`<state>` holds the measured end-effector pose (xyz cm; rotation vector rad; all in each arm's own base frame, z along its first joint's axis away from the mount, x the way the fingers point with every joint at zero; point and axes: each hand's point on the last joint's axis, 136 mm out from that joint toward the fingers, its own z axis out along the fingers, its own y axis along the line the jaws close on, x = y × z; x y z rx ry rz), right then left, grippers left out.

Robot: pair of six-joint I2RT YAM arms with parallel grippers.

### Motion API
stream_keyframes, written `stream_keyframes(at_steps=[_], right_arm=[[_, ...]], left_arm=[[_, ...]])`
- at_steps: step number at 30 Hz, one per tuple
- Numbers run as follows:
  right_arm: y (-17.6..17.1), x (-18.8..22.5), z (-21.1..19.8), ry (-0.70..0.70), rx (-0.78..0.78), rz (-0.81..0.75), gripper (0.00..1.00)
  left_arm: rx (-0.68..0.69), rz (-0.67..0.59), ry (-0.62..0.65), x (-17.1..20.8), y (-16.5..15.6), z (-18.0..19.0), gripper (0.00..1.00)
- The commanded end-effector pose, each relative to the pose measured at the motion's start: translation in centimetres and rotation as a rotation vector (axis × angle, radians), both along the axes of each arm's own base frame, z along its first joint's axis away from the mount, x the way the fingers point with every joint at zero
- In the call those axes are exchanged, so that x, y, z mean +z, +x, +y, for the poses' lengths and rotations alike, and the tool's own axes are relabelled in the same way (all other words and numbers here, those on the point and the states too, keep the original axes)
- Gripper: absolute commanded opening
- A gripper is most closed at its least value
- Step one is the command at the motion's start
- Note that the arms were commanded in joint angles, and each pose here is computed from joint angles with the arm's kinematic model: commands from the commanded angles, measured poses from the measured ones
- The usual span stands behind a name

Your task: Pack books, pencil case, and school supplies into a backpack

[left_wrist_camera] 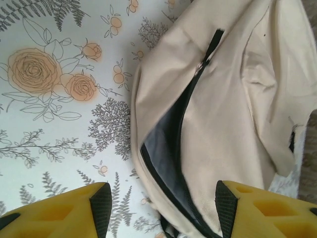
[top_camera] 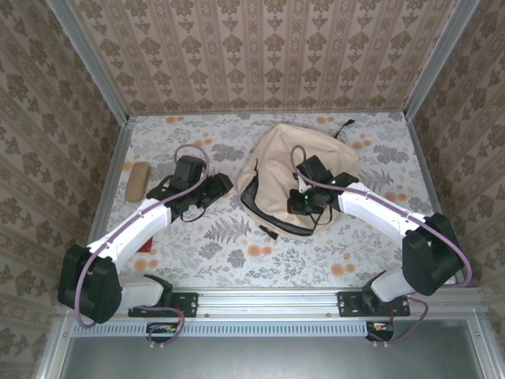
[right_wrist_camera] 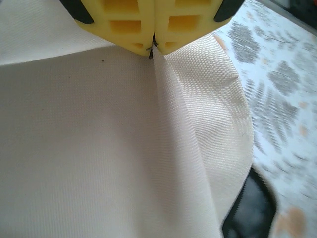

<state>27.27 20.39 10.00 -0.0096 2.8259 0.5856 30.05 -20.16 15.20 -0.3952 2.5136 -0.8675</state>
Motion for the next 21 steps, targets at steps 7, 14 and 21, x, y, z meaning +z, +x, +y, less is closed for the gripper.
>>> stream_keyframes(at_steps=[7,14,21], right_arm=[[-6.0,-3.1,-9.0,-0.321,-0.099,0.127,0.00],[-3.9,-0.1,-9.2,-0.262,-0.160,0.021,0.46],[-0.5,4.4,-9.2,-0.163,-0.241,-0.168,0.74]], left_arm=[[-0.247,-0.091,0.049,0.6,3.4,-4.4,0.60],[-0.384,-0.064,0.083,-1.0,6.1,-9.4,0.60],[-0.451,0.004,0.068,-3.8,8.3,-12.9,0.61]])
